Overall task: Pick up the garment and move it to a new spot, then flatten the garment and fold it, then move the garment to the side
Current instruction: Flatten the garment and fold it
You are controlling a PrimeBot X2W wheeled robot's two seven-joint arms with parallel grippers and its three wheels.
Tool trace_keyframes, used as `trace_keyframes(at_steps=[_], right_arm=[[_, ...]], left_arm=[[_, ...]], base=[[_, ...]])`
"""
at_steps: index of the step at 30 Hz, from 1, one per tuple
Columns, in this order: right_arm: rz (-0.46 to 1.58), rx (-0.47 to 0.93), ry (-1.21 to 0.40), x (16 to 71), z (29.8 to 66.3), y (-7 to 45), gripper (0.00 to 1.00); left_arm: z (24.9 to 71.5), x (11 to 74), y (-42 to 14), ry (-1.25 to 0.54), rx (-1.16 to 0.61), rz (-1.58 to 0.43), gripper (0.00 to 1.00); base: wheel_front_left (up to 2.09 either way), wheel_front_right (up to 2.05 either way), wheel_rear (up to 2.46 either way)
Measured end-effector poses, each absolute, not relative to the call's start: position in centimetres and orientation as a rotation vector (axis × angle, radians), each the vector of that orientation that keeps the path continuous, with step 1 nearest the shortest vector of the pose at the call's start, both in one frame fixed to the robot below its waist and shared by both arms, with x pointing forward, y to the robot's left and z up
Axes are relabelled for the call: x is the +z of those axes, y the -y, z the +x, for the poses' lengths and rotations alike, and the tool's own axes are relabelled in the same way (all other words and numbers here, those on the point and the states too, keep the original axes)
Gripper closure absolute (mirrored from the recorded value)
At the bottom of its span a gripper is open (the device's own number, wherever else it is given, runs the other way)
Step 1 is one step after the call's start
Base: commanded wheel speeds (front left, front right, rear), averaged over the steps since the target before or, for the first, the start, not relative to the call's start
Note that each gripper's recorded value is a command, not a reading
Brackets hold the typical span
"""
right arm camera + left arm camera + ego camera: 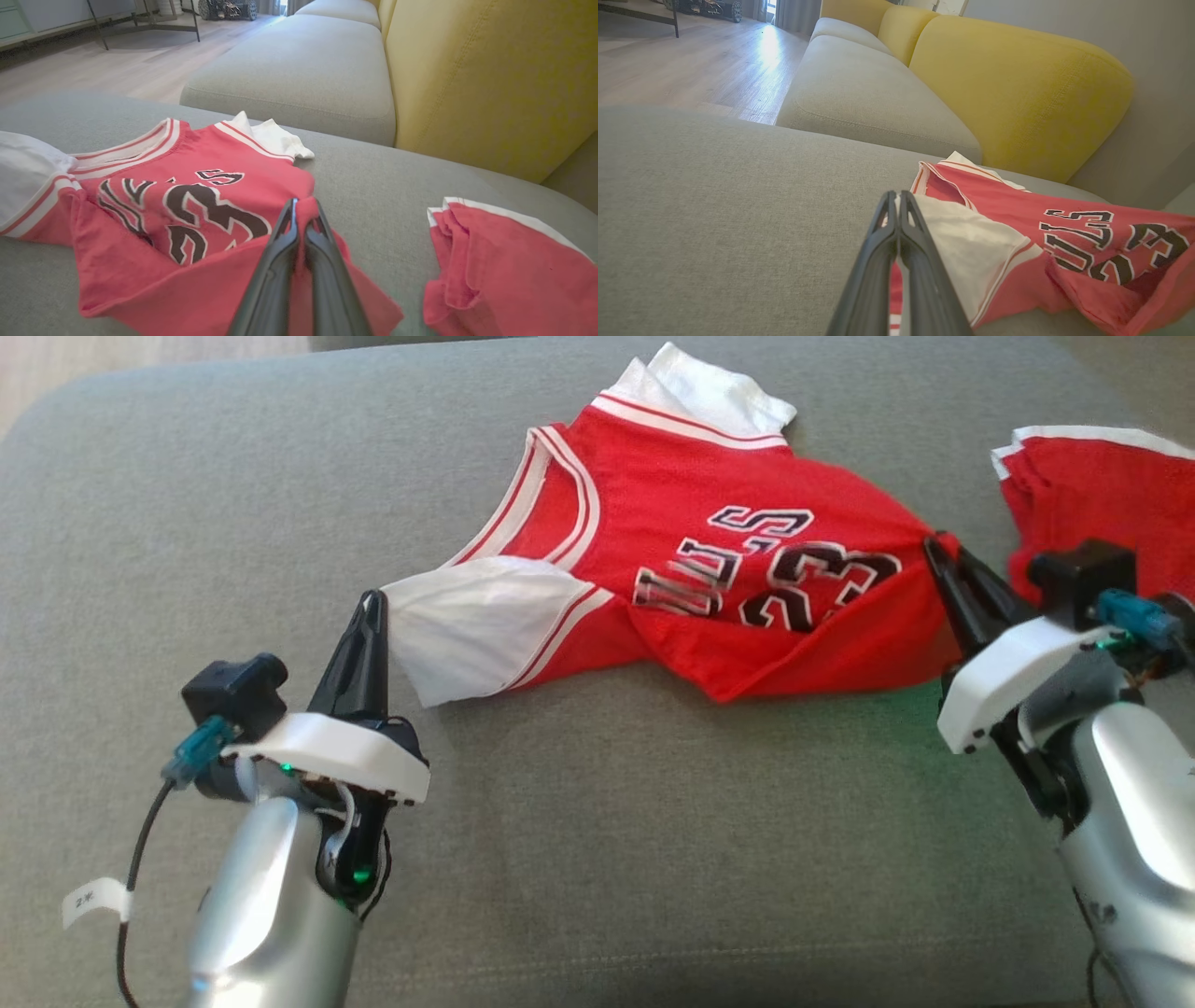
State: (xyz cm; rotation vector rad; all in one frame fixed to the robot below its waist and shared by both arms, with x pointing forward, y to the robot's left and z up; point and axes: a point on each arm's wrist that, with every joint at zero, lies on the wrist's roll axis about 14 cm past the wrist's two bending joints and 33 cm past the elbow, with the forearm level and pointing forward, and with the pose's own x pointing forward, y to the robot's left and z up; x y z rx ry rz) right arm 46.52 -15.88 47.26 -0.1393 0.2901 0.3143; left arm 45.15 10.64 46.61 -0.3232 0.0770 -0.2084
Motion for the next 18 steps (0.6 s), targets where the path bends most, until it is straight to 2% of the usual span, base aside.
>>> trace_keyframes(at_steps=[5, 13, 18], right_arm=[[-0.134, 0.310, -0.333, 46.5, 46.0, 16.2, 1.00], [-0.223, 0.329, -0.355, 46.2, 49.1, 16.2, 1.00], [-0.205, 0.336, -0.416, 44.3, 48.3, 16.1, 1.00]], left_arm=[[45.0, 46.1, -10.3, -0.089, -0.216, -0.327, 1.00], [44.5, 45.4, -10.8, -0.109, -0.205, -0.327, 1.00], [44.2, 45.7, -11.2, -0.102, -0.196, -0.327, 1.00]], base=[[0.00, 0.00, 0.00], [0.00, 0.00, 0.00], [0.00, 0.00, 0.00]])
